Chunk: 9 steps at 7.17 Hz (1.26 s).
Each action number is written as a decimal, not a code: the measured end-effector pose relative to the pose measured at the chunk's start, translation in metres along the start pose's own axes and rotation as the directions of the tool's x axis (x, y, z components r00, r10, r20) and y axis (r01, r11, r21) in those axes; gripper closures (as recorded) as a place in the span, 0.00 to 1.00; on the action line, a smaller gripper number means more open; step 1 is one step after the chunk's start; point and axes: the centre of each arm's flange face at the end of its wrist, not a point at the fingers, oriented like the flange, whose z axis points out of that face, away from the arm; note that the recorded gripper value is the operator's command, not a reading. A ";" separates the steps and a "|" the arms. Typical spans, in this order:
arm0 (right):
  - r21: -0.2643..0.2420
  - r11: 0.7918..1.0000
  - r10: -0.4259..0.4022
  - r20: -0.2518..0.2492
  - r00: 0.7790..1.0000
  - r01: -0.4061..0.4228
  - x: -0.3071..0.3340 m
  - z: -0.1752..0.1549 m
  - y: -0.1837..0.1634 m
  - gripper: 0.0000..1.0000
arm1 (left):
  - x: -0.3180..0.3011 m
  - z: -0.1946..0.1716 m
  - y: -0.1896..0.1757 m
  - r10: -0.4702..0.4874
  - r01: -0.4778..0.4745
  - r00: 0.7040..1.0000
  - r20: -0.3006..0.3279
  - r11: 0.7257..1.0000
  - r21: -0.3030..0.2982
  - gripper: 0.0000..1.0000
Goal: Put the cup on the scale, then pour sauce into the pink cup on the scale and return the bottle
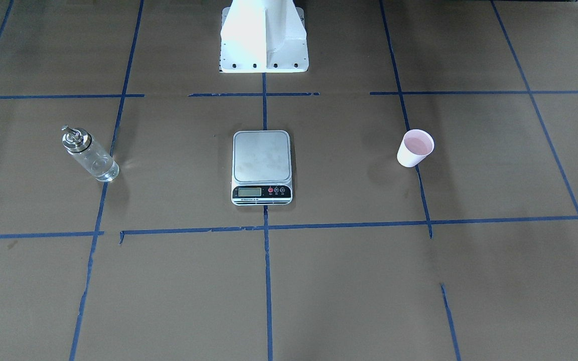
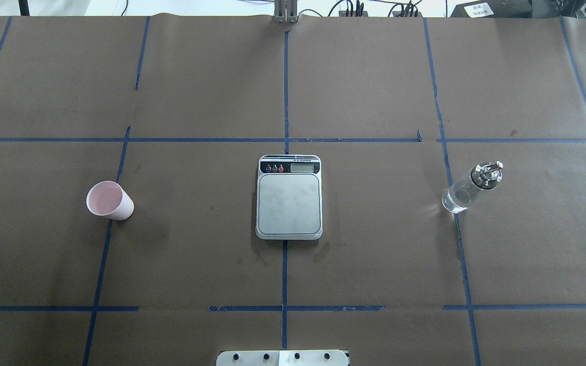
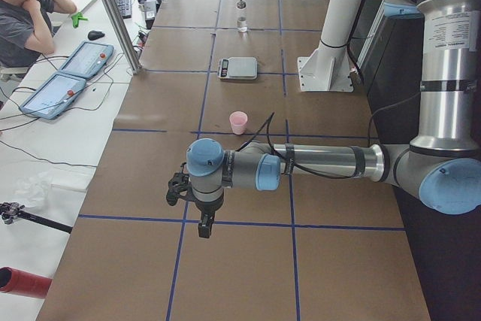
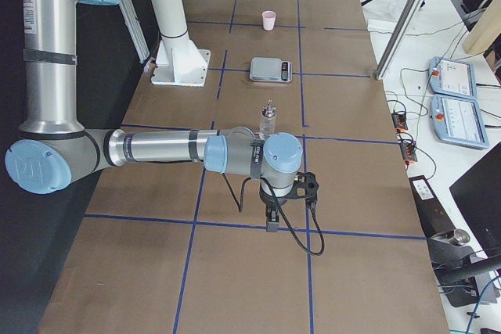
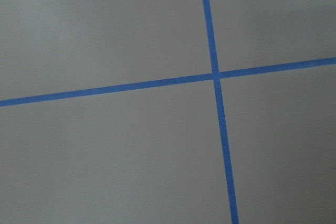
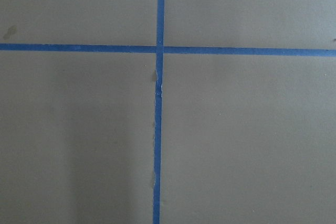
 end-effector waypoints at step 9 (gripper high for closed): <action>0.024 0.984 0.174 0.007 0.985 -0.174 -0.025 -0.012 -0.029 0.00 | 0.145 -0.076 -0.108 0.234 -0.204 0.965 -0.121 0.954 0.222 0.00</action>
